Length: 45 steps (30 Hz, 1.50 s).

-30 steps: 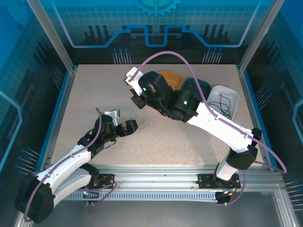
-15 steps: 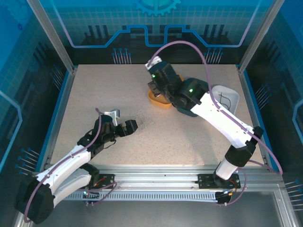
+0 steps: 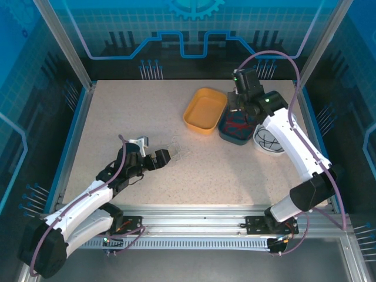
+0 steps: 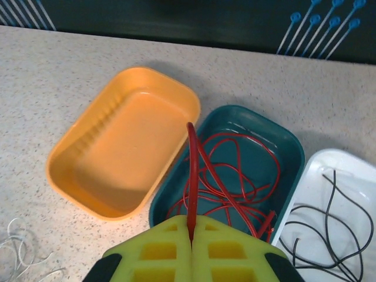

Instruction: Untangle the cables

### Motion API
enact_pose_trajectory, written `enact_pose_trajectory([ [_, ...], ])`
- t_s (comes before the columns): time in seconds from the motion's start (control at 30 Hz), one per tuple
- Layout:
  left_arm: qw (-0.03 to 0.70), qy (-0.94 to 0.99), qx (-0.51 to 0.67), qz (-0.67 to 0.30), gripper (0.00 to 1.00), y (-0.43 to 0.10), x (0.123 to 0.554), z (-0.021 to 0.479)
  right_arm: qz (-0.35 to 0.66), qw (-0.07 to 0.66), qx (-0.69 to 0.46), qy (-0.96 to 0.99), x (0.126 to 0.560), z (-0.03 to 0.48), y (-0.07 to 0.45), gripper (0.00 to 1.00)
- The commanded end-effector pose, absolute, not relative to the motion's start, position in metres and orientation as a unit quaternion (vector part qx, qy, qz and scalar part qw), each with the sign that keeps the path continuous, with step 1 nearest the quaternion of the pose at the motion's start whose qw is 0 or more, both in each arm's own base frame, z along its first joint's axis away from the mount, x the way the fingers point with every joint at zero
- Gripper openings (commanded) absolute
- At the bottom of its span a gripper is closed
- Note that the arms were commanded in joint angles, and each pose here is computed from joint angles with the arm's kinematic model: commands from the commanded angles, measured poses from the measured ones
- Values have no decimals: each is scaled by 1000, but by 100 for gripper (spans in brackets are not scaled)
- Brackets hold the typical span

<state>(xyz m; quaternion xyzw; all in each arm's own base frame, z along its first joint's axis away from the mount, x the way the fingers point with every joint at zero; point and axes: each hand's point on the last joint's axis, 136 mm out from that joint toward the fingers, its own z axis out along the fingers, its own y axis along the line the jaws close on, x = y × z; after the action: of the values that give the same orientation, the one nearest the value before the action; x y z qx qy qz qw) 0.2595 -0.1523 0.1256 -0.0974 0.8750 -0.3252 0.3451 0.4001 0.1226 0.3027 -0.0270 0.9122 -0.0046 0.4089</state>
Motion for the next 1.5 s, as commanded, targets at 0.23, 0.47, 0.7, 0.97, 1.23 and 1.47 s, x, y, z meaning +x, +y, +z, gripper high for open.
enact_pose_trajectory([
  [0.23, 347, 876, -109, -316, 99, -146, 257, 125, 64, 368, 8, 928, 428, 255, 111, 0],
  [0.47, 348, 877, -111, -313, 99, -143, 255, 125, 81, 313, 29, 946, 439, 215, 114, 0],
  [0.7, 348, 878, -113, -309, 99, -141, 254, 124, 86, 245, 47, 964, 442, 172, 115, 0],
  [0.97, 349, 877, -113, -311, 99, -141, 253, 124, 45, 208, 67, 975, 452, 135, 102, 1],
  [1.23, 348, 878, -114, -310, 99, -140, 253, 123, 4, 217, 67, 974, 467, 113, 93, 7],
  [1.47, 351, 876, -114, -311, 99, -140, 253, 126, 21, 222, 39, 974, 462, 125, 110, 28],
])
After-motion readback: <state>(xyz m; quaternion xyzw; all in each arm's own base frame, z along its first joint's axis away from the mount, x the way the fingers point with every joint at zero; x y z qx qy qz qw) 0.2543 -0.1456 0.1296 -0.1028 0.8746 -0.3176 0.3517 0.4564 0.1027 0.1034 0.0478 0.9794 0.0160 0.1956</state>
